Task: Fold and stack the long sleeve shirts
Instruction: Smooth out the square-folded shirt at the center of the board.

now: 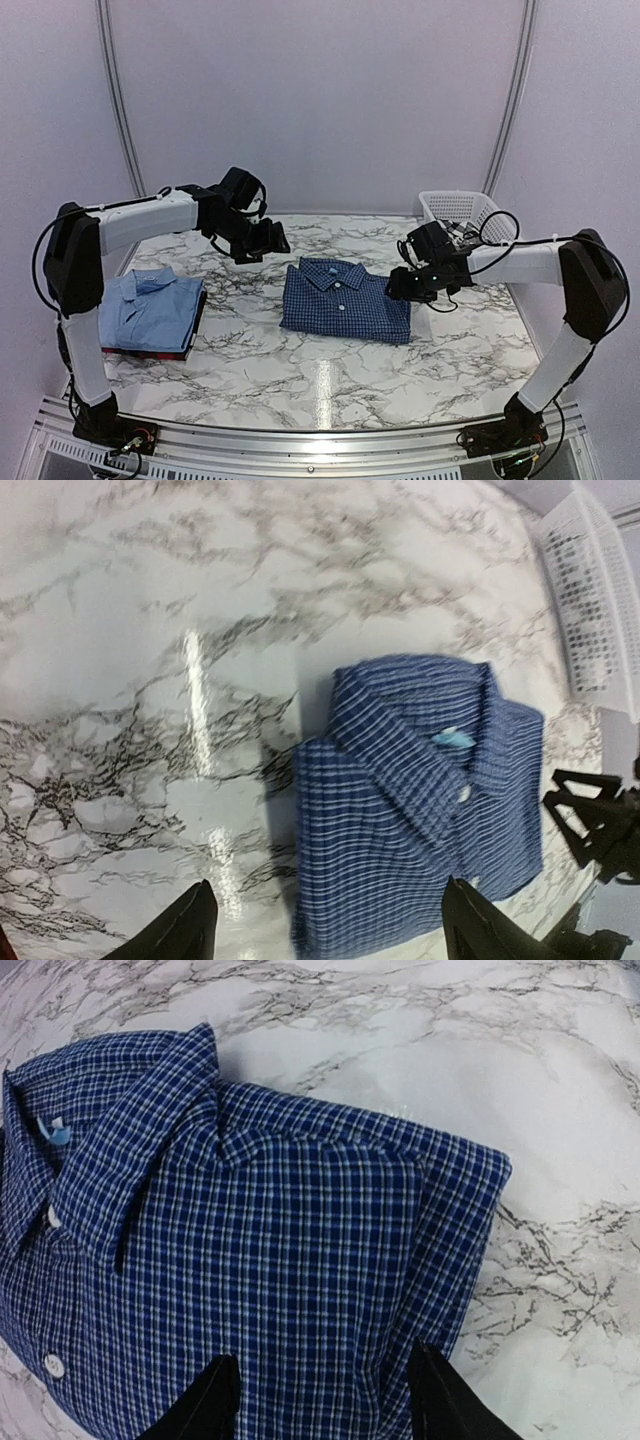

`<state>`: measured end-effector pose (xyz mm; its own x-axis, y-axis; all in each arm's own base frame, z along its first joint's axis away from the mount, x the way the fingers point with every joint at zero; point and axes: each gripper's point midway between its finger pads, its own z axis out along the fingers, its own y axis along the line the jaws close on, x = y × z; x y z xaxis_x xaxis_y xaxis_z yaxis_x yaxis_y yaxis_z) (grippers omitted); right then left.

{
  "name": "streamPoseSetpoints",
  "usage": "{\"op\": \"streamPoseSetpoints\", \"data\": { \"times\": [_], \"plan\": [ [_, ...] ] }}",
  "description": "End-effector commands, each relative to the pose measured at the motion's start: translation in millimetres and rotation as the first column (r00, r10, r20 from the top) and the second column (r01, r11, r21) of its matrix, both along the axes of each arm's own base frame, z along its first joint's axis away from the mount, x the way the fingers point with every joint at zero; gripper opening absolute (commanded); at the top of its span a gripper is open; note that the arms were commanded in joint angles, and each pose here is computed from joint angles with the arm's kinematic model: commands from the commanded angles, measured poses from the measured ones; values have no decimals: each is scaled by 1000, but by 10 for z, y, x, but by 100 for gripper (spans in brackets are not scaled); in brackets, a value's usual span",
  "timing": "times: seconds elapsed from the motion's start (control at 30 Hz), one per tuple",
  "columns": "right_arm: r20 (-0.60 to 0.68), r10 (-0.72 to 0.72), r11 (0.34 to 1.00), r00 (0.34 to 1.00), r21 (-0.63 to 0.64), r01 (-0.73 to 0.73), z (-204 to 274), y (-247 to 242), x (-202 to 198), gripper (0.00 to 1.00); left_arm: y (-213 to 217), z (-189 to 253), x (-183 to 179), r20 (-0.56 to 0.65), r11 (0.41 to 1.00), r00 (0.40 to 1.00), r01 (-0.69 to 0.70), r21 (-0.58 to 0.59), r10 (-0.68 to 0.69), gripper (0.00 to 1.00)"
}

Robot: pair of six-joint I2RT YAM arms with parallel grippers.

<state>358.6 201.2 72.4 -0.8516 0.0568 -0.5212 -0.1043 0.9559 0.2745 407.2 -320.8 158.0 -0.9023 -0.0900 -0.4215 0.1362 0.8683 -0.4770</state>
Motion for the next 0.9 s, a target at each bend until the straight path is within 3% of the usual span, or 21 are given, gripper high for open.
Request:
{"op": "streamPoseSetpoints", "data": {
  "times": [0.0,0.2,0.4,0.63,0.87],
  "plan": [
    [74,-62,998,995,-23,64,109,-103,291,56,-99,-510,-245,-90,988,983,157,-7,-157,81],
    [39,-74,995,997,-58,76,-132,-200,295,56,-260,-750,-303,-115,981,975,185,-66,-191,81],
    [-3,-28,999,1000,-39,28,-330,-91,272,53,-373,-1027,-369,-145,988,977,154,-30,-156,77],
    [-14,66,998,998,17,-65,-344,243,273,40,-390,-1145,-368,-141,997,987,75,2,-74,53],
    [14,180,982,984,62,-181,-179,769,309,14,-275,-695,-423,-59,1000,998,13,-26,-15,18]
  ]
}}
